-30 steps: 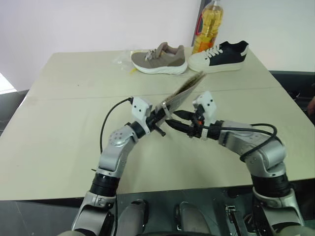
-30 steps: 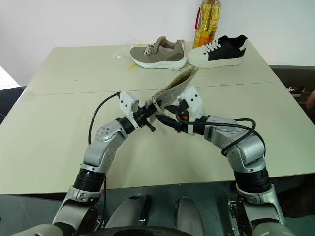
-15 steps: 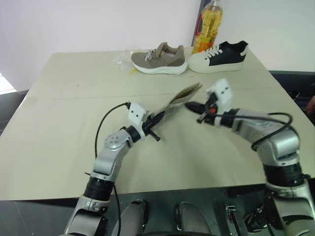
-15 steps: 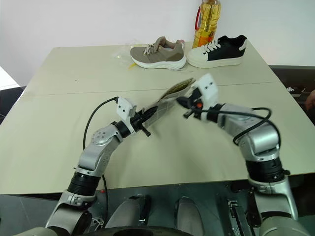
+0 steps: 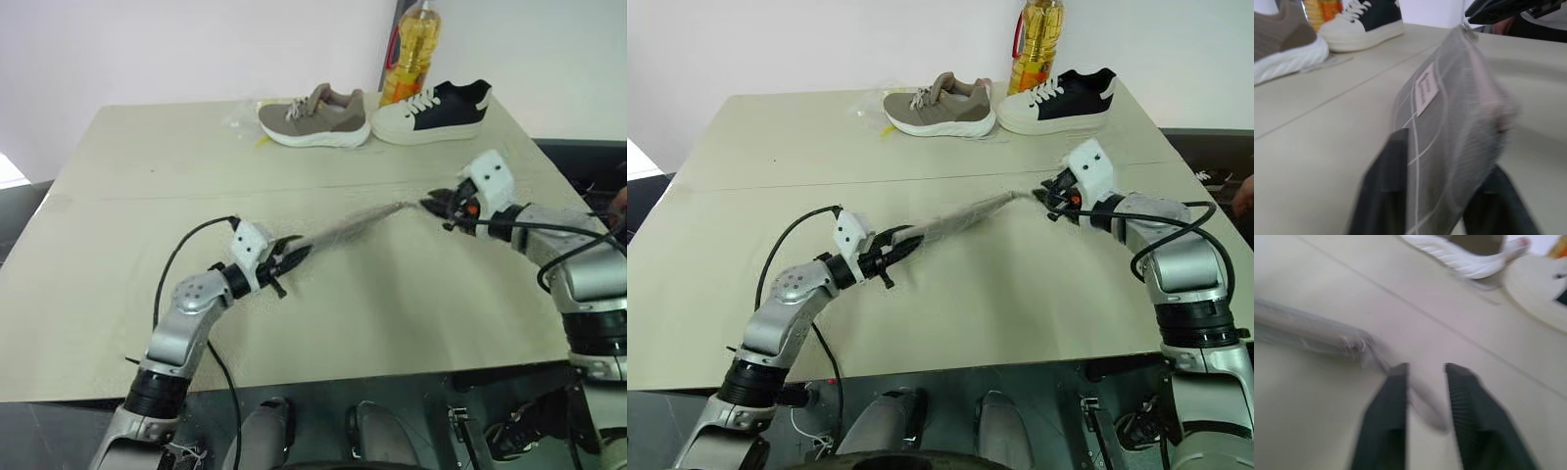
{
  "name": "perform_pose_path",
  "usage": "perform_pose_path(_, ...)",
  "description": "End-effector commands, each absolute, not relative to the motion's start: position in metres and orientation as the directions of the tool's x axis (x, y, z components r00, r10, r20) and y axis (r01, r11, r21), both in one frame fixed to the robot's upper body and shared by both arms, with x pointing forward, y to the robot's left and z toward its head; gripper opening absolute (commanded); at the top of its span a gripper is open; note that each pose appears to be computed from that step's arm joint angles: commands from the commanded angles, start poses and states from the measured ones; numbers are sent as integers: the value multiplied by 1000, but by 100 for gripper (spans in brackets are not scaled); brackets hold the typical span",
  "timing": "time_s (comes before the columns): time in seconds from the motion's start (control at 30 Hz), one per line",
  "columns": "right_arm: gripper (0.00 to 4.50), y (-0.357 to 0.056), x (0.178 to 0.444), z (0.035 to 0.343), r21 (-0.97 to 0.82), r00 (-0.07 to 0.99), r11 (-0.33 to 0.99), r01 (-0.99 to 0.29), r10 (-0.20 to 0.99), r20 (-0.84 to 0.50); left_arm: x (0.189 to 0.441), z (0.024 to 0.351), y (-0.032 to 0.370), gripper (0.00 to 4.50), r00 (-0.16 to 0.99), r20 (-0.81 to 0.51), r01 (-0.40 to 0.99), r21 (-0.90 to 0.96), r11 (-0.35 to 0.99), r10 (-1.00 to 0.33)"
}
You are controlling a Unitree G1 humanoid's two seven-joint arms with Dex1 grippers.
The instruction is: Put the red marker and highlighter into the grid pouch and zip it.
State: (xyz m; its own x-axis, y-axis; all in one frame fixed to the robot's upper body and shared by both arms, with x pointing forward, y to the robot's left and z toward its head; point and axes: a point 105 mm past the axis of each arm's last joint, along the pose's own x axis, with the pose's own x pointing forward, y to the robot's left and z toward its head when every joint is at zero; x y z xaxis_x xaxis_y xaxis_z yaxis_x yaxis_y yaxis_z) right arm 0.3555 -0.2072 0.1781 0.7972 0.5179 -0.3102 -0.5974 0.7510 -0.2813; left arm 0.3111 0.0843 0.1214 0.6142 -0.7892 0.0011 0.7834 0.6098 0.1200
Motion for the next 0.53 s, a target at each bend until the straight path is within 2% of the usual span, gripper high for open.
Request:
perform_pose_path(0.03,287,-210,332,186,-280,733,680,-678,596,-328,298,131,94,302,615,3,781,138,610,-788)
perform_pose_path(0.07,325,-216,329,181,-276,732,682,-678,588,-346,294,129,101,341,629,-15,773,117,623,-777)
perform_pose_path(0.13,325,-235,325,174,-272,753,710,-650,554,-354,285,120,122,341,681,-48,732,70,677,-731)
perform_pose_path(0.27,325,-254,326,173,-249,798,763,-597,531,-286,279,109,156,341,774,-88,631,28,775,-627)
perform_pose_path(0.4,325,-268,328,161,-192,812,798,-570,514,-275,282,98,202,341,892,-107,446,38,894,-440)
perform_pose_path(0.53,325,-272,330,151,-171,815,810,-561,505,-283,278,93,222,341,922,-120,376,56,925,-368)
